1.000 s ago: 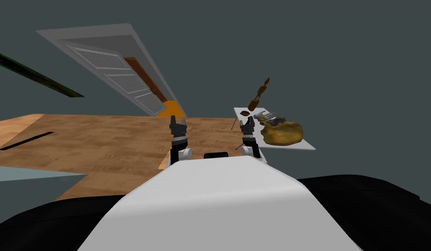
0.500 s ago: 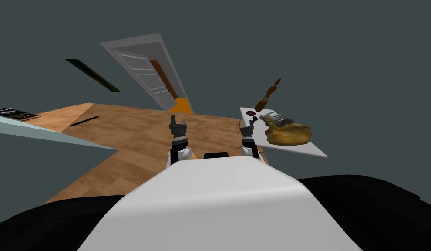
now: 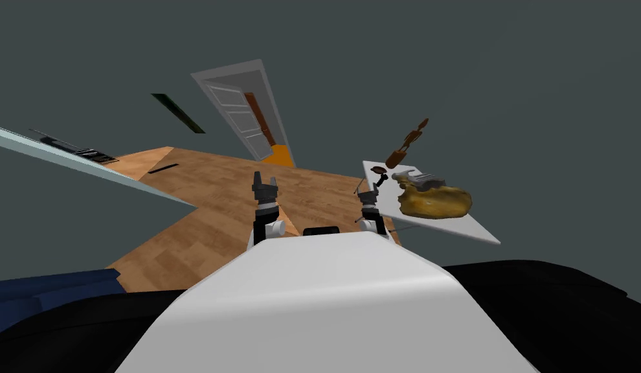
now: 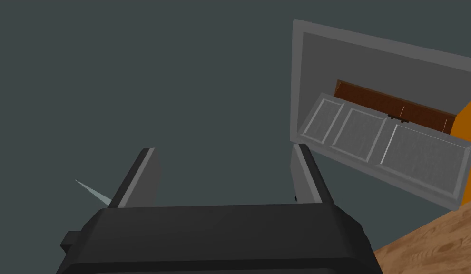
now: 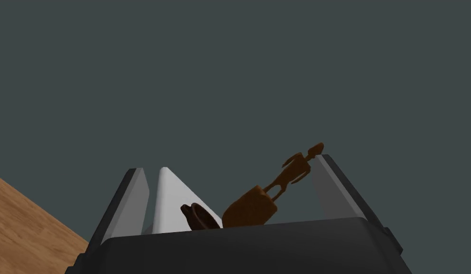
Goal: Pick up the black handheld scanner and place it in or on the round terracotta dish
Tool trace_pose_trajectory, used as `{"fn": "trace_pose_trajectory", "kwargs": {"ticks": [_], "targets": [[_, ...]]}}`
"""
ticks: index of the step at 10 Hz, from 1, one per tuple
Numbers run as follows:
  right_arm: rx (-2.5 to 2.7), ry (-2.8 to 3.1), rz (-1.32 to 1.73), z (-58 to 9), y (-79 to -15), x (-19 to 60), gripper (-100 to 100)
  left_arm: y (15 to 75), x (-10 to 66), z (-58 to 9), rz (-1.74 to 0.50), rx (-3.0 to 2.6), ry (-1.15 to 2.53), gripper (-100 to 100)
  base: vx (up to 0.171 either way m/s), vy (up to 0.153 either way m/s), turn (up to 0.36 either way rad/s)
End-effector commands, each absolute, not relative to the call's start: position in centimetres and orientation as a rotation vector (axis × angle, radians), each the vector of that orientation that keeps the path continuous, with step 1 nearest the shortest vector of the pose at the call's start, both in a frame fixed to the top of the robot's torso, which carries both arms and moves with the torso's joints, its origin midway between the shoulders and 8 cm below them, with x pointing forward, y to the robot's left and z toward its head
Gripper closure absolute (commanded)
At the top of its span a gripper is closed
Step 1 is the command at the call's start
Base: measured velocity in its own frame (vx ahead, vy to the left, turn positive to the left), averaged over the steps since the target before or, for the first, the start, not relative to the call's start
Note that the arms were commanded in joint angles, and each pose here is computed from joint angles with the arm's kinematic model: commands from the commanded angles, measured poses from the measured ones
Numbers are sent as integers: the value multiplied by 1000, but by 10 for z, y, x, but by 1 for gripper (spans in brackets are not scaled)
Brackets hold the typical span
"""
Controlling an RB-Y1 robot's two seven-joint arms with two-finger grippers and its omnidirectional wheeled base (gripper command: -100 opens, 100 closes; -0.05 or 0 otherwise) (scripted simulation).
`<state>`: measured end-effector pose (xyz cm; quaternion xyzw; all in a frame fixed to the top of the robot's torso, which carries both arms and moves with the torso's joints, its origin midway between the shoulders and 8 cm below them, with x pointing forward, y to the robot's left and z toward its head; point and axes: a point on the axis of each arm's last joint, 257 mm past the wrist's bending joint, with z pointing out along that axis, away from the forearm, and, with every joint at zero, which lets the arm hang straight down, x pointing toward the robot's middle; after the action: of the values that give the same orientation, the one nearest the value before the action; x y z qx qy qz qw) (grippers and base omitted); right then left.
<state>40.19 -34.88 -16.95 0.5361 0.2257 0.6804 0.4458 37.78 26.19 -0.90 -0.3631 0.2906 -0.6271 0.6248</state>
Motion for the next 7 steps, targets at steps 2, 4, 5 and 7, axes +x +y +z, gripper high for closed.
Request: {"fn": "trace_pose_trajectory", "kwargs": {"ticks": [2, 4, 5, 7], "targets": [[1446, 499, 1702, -202, -368, 401, -100, 262, 378, -9, -1439, -834, 667, 0, -79, -33, 186], [1519, 453, 1713, -219, -381, 399, -100, 262, 378, -9, -1439, -834, 667, 0, -54, -42, 124], [1526, 442, 1726, -219, -381, 399, -100, 262, 378, -9, -1439, -833, 667, 0, -37, -47, 103], [1598, 391, 1732, -236, -395, 396, -100, 262, 378, -9, -1439, -833, 667, 0, -38, -52, 137]]}}
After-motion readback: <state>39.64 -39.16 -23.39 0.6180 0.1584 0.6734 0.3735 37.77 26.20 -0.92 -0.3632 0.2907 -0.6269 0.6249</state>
